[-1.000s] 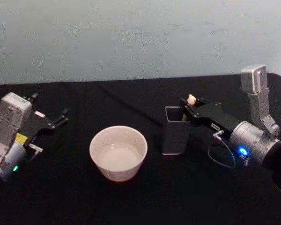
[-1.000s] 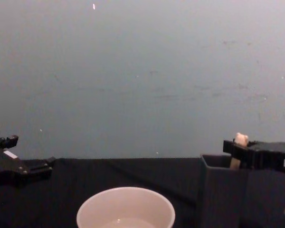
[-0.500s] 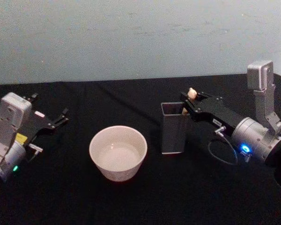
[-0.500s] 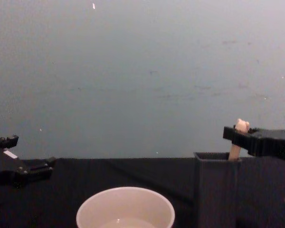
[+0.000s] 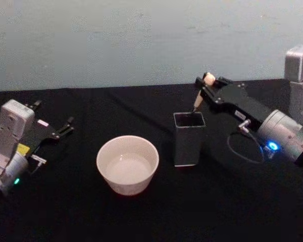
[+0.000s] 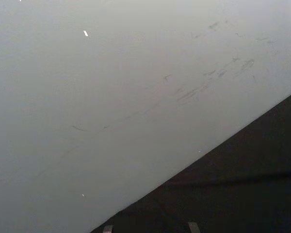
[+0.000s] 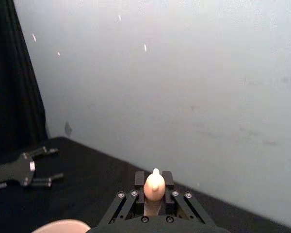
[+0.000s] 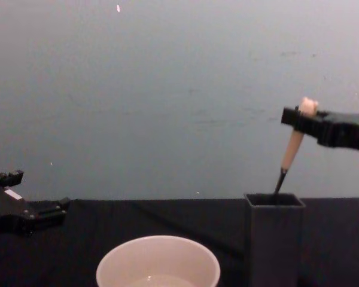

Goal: Pick up the stirring spoon with one hand, stir inside the cup, then place it back in its original position.

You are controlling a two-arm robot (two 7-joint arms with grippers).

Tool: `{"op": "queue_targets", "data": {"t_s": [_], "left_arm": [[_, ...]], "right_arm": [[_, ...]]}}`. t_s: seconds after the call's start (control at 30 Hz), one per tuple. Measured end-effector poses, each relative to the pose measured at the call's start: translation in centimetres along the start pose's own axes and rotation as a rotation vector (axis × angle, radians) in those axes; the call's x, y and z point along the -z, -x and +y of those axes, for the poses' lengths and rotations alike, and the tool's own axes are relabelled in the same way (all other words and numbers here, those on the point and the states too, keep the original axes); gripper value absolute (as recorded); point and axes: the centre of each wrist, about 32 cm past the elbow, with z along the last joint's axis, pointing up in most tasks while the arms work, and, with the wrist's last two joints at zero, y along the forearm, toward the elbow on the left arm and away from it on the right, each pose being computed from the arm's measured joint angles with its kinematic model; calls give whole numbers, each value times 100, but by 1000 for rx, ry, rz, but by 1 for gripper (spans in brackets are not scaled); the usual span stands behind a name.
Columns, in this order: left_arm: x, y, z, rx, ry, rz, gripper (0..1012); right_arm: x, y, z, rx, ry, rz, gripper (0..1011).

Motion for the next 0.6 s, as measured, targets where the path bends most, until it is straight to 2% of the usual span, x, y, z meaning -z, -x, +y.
{"op": "queue_targets", "data": {"t_s": [0.33,0.6], "left_arm": [[0,0,0,0,0,0,1001],[0,0,0,0,0,0,1002]], "right_arm": [[-155,-5,91,-33,-96,-32,214],[-129,26,232,-108,-133,-44,214]]}}
